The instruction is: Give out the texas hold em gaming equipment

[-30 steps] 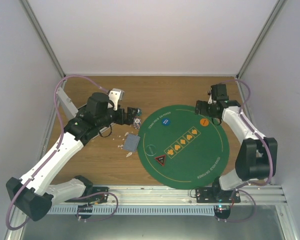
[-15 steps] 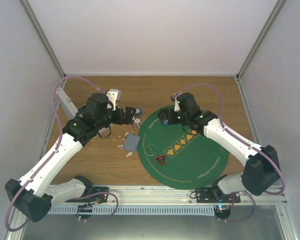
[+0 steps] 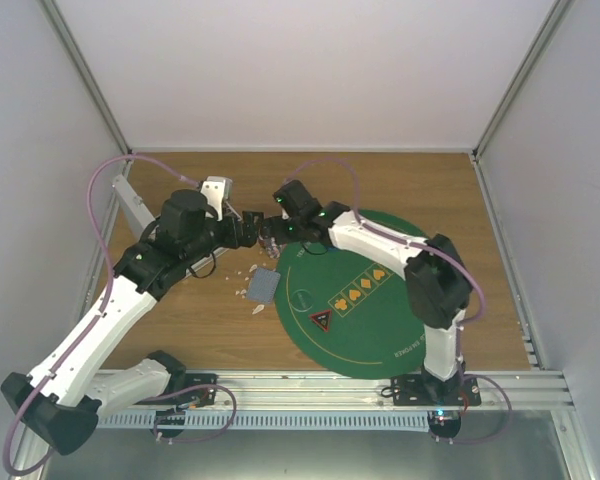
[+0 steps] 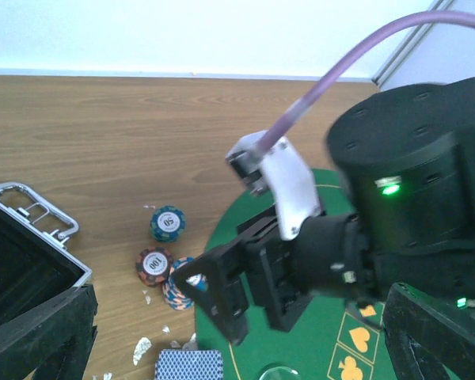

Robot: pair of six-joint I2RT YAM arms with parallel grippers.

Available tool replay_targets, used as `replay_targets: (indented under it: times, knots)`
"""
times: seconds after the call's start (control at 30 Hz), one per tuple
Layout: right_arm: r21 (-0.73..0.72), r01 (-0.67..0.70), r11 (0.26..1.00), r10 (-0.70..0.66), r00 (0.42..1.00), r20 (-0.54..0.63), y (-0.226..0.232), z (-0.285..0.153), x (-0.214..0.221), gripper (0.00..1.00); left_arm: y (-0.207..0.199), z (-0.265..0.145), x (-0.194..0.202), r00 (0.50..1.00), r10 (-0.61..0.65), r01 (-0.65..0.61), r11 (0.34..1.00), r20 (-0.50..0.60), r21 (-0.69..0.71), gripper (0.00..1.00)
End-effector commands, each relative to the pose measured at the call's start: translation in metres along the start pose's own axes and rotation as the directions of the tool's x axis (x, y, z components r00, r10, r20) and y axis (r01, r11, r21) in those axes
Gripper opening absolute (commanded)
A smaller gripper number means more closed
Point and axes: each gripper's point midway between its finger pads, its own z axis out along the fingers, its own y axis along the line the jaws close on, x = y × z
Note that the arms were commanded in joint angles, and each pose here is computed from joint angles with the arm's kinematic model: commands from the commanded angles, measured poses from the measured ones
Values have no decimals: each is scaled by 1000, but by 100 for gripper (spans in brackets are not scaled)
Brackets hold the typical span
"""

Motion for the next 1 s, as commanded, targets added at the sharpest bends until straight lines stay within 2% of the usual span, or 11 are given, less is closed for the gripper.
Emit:
replay_targets:
  times: [0.0, 0.27, 0.97]
  knots:
    - [44, 61, 997, -57, 994, -92, 12, 22, 17, 100, 0, -11, -18, 997, -4, 5, 1000, 75, -7, 99]
    - [141, 111, 984, -90, 984, -153, 1, 47, 32, 99, 2, -13, -18, 996, -4, 5, 1000, 84, -10, 99]
    - [105, 159, 982, -135, 969, -207, 10, 73, 42, 68, 2, -8, -13, 997, -14, 14, 1000, 70, -6, 99]
